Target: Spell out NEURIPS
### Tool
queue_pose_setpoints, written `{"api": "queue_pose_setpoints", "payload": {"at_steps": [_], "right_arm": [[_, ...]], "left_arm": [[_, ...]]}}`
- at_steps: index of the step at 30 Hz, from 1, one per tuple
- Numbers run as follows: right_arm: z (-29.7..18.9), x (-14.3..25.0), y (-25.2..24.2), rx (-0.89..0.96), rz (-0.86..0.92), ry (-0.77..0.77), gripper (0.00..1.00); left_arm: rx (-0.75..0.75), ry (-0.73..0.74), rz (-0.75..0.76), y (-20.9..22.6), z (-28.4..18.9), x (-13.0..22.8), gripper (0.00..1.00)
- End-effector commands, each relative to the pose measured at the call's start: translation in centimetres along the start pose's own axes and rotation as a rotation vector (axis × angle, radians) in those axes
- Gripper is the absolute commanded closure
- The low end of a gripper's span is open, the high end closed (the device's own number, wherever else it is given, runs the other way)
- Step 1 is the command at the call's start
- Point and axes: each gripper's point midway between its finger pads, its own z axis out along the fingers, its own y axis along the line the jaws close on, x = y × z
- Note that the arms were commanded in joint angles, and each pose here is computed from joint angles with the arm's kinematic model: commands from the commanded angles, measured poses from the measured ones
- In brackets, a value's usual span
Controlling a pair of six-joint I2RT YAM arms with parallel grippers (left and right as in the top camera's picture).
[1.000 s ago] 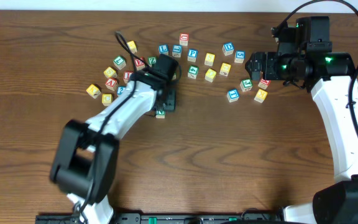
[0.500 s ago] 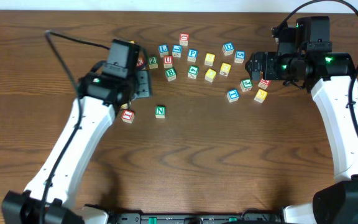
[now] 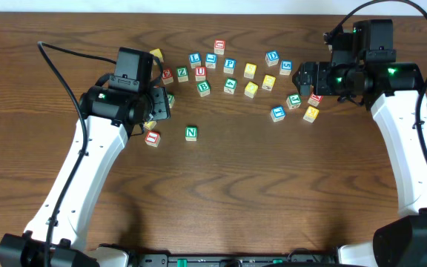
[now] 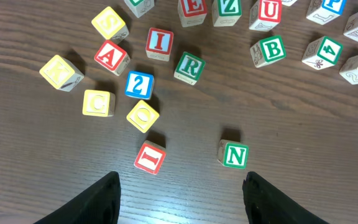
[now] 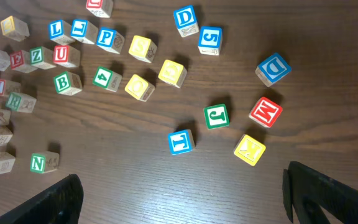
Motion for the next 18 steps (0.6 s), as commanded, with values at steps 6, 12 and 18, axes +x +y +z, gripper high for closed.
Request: {"api": "queue_pose_setpoints", "payload": {"at_steps": [6,12,18], "right_arm": [[-0.44,-0.6,0.09,-0.003,0.008,-0.017,0.01],[-0.44,-0.61,0.09,-0.003,0.007,-0.018,0.01],[-0.44,-0.6,0.09,-0.003,0.008,-0.017,0.01]], "left_arm": [[0.003,-0.024,0.013,-0.04,-0.72,-0.77,0.37],[-0.001,-0.023,0.013,0.02,-0.67,-0.77,0.37],[0.0,-0.024,0.016,0.01,-0.65,-0.79,0.37]]}}
